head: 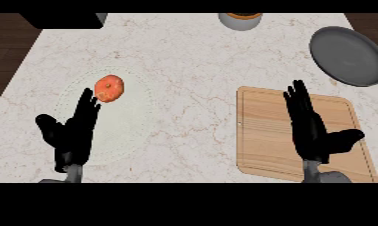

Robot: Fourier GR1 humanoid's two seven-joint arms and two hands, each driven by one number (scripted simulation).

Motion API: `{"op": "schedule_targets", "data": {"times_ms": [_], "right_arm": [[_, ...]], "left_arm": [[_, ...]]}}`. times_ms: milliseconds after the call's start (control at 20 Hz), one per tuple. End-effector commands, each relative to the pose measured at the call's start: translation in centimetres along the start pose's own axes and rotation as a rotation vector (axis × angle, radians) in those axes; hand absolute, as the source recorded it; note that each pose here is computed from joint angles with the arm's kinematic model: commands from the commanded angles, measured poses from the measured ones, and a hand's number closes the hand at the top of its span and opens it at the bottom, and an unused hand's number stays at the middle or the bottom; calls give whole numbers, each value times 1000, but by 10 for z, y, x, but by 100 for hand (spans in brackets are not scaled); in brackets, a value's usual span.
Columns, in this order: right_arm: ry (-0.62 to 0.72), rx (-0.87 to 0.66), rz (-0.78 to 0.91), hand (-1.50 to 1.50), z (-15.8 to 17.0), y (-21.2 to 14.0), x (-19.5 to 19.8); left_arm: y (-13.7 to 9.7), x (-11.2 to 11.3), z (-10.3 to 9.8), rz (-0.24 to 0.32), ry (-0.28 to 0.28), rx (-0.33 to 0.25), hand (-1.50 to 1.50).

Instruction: Pick the tomato from the cutting board and place it in the pan

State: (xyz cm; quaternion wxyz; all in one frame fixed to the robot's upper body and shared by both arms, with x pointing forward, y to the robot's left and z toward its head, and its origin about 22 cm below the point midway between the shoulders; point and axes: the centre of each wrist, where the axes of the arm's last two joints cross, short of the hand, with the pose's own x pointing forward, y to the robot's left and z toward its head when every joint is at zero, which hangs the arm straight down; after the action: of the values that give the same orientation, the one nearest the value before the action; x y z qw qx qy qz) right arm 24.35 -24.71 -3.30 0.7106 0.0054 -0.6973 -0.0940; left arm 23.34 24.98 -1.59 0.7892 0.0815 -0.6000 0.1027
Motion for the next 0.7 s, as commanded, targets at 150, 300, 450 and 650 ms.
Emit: {"op": "schedule_targets", "data": {"times_ms": [150, 300, 450, 650], "right_arm": [[-197, 261, 495, 150, -49, -8, 73], [-302, 272, 1024, 150, -55, -67, 109], [-477, 239, 1118, -150, -57, -59, 105], [-646, 258, 1070, -150, -49, -51, 99]], "left_arm": [[-29, 30, -3, -46, -96, -271, 0], [-38, 26, 2, -27, -83, -311, 0], [-46, 34, 3, -11, -62, -454, 0], [-51, 34, 3, 5, -50, -457, 0]]}}
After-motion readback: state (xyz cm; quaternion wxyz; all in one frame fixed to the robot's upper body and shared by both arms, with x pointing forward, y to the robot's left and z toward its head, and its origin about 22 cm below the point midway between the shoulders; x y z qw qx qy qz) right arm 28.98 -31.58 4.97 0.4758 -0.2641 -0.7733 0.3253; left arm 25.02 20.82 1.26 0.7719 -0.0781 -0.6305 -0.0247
